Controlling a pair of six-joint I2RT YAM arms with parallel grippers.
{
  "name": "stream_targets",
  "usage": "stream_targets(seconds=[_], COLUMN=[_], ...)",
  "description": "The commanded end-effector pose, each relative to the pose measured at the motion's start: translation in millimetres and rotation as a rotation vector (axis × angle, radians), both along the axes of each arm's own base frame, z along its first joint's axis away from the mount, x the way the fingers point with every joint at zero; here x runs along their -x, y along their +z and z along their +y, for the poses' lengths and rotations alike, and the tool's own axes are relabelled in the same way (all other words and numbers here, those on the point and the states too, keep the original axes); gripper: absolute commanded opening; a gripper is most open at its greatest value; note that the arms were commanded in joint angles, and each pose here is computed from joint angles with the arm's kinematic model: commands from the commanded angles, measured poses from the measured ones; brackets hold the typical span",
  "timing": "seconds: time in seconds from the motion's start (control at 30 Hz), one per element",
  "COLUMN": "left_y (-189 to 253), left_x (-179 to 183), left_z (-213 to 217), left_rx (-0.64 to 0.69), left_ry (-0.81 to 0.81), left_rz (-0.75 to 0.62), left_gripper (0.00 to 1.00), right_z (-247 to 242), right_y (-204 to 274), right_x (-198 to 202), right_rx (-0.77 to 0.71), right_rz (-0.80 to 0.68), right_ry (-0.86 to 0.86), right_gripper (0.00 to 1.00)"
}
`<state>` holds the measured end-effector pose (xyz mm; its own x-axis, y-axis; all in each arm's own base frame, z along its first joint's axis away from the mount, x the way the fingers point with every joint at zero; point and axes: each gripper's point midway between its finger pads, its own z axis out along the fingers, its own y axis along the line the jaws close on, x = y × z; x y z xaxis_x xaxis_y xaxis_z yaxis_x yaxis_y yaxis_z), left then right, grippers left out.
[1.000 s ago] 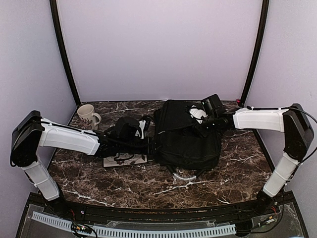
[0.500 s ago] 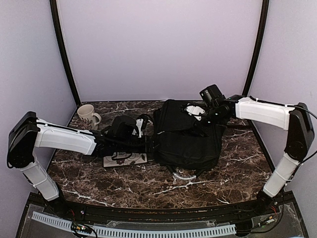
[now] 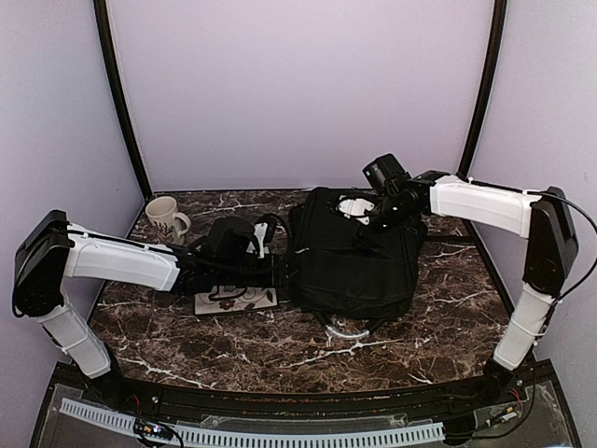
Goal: Pack the student bag
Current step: Hold the student bag at the center of the board.
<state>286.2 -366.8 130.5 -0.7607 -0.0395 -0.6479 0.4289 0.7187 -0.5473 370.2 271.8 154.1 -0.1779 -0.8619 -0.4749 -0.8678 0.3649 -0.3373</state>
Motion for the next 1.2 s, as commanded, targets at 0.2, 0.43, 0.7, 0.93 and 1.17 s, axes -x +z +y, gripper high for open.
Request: stream_targets(seconds=[0.2,0.43,0.7,0.93,1.17], left_y=[14.6,13.2,8.4,4.2,9.6], left_x=[-2.0,-1.3,-0.9,-8.7,-29.9], left_z=[7.3,11.3,11.6,16.0,28.6], left_rx=[0.023,0.015,0.016,0.09,0.176], left_ry=[0.009,0.019,0.024,0.054,0.092], left_rz=[-0.02,-0.016,-0.003,0.06,0.075], left_gripper=[0.54,0.54,0.54,0.54,0.54], right_z=[-10.5,-16.5,3.8,14.9,34.7], right_y=[-17.3,8.8,17.1,15.3,11.4], right_x=[-40.5,-54.7,-2.6,14.4,15.4], right_rx=[0.141,0.1,-0.016,-0.072,-0.146], right_rz=[-0.177,-0.264,-0.1,-0.002,0.084], right_ry=[-0.124,-0.225,-0.013,0.033,0.044], right_gripper=[0.59,0.58,0.59,0.58,0.49])
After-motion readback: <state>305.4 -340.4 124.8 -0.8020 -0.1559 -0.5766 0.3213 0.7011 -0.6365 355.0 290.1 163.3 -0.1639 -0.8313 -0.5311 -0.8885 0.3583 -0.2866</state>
